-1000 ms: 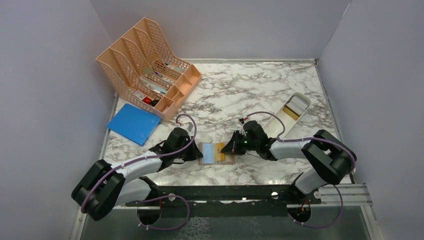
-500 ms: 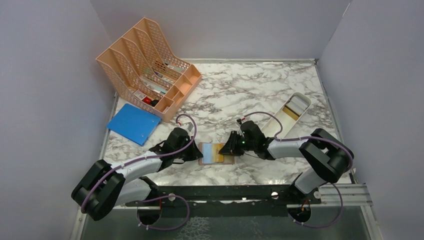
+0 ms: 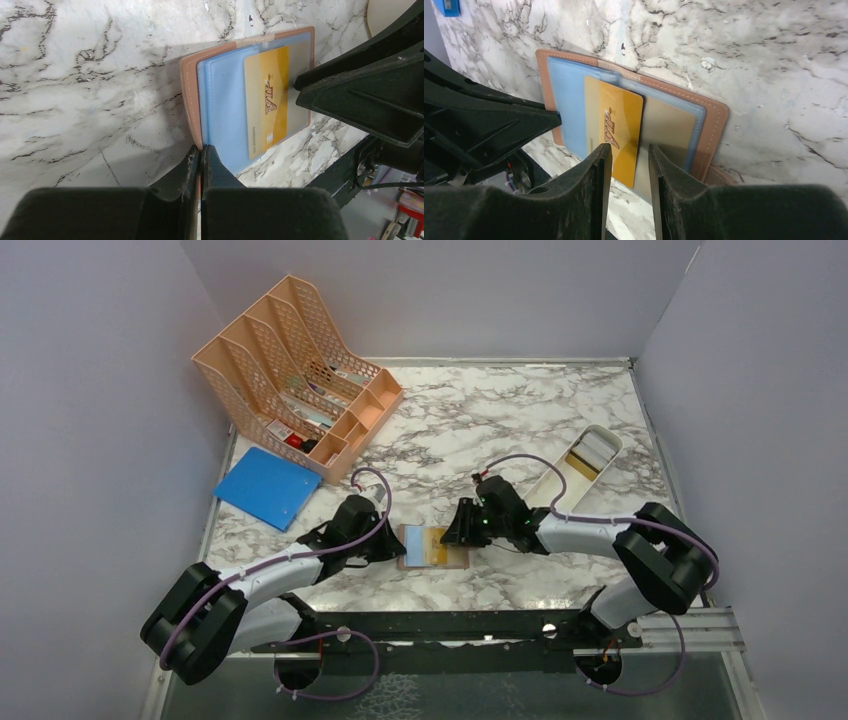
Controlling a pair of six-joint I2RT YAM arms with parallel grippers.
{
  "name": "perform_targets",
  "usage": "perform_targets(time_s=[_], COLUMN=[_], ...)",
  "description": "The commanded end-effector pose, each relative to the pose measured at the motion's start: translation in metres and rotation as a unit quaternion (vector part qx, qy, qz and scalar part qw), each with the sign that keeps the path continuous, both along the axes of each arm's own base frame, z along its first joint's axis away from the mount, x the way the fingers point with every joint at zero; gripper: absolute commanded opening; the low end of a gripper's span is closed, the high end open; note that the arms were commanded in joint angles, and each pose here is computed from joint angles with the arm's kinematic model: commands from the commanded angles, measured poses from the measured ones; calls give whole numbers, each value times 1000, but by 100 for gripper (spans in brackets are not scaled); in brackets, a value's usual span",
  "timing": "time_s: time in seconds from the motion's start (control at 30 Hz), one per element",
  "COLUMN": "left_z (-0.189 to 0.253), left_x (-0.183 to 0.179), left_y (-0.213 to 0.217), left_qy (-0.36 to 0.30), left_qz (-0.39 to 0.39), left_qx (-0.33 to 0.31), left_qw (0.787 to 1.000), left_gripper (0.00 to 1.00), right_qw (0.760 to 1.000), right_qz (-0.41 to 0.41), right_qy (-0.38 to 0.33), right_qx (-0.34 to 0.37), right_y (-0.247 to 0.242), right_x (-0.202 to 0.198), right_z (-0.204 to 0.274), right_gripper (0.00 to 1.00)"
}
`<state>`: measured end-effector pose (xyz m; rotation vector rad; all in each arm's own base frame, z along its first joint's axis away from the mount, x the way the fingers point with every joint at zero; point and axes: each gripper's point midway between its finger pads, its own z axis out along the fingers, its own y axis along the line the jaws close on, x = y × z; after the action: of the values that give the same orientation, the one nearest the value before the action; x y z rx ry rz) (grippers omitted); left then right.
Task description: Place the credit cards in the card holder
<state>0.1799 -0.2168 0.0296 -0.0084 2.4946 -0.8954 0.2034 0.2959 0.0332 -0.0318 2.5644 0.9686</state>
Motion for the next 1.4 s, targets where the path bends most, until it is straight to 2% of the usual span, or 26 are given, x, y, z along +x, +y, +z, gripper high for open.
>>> perform_targets(time_s=[0.0,0.43,0.63,0.87,1.1,1.37], left_z=[3,9,12,13,13,15], left_x=[-4,-3,-2,-3,-3,-2], left_y=[-4,-9,-10,-10,-10,-11], left_qy=[6,7,5,6,7,5], left_qz=[-7,-11,-10,-10,-9,-9], left_qx=[-16,-28,-31,-31,-32,-35], left_qw=[1000,1000,999,999,999,999], left_gripper=[3,3,3,3,3,3], right_qw=[1000,996,996,995,992,993], right_qz=[18,61,63,61,74,72], right_qy=[16,31,26,7,19,15], right_qx=[-5,51,54,73,100,96], right_y=[6,51,53,53,63,63], right_x=[-10,-17,-21,-20,-23,-22], right_z=[-11,-8,-3,11,13,14], right_gripper=[39,43,43,38,38,38])
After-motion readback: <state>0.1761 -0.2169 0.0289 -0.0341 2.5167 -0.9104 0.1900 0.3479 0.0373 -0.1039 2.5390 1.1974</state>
